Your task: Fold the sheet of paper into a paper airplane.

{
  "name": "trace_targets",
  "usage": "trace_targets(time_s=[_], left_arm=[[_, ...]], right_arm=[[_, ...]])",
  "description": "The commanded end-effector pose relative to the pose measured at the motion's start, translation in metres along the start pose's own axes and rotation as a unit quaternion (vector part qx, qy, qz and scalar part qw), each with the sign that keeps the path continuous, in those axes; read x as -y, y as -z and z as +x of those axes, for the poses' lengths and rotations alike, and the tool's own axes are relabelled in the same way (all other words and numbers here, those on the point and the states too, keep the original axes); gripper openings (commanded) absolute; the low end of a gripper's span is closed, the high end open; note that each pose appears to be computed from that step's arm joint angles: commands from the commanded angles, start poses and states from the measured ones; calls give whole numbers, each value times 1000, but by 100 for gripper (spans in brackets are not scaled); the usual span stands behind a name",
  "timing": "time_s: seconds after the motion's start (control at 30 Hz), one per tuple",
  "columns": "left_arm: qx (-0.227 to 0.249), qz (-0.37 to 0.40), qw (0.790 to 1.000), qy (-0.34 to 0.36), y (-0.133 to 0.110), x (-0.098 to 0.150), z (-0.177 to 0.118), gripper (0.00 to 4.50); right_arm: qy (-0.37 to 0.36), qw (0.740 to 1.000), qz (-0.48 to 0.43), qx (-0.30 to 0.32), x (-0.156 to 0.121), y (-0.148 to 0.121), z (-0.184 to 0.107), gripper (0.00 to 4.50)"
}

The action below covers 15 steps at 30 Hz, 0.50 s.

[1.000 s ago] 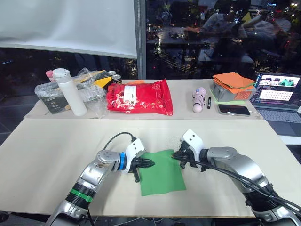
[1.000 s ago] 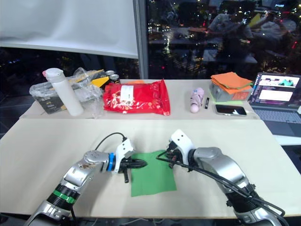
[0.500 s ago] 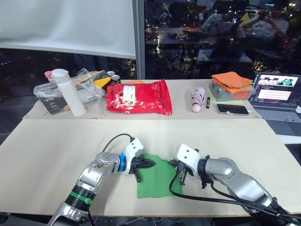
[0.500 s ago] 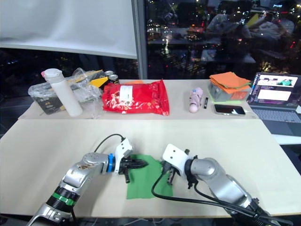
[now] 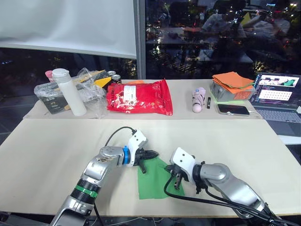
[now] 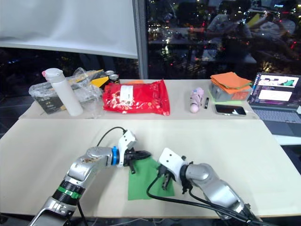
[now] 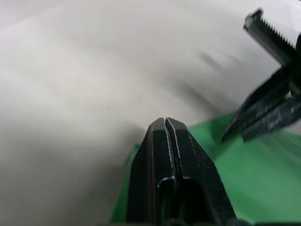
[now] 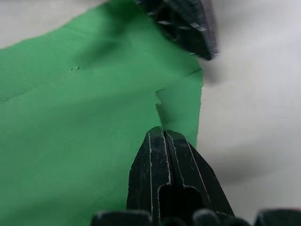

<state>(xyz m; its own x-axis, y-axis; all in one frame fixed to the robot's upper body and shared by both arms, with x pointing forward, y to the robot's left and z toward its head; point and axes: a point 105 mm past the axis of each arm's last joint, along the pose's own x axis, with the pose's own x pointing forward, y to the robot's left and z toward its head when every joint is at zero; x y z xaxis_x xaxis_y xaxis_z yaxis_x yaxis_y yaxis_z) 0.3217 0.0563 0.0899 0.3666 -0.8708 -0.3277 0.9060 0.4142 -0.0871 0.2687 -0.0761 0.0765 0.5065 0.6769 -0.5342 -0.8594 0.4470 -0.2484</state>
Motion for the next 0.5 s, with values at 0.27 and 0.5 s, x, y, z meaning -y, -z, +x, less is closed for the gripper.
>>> trace_targets(time_s=[0.27,0.5], left_arm=[[-53,48,997,24,11,10,15,0],[-76,57,995,43,23,19,23,0]], right_arm=[[2,1000,0,2,-2,-3,0,4],[-7,1000,-1,-1,-4,-3,-2,4]])
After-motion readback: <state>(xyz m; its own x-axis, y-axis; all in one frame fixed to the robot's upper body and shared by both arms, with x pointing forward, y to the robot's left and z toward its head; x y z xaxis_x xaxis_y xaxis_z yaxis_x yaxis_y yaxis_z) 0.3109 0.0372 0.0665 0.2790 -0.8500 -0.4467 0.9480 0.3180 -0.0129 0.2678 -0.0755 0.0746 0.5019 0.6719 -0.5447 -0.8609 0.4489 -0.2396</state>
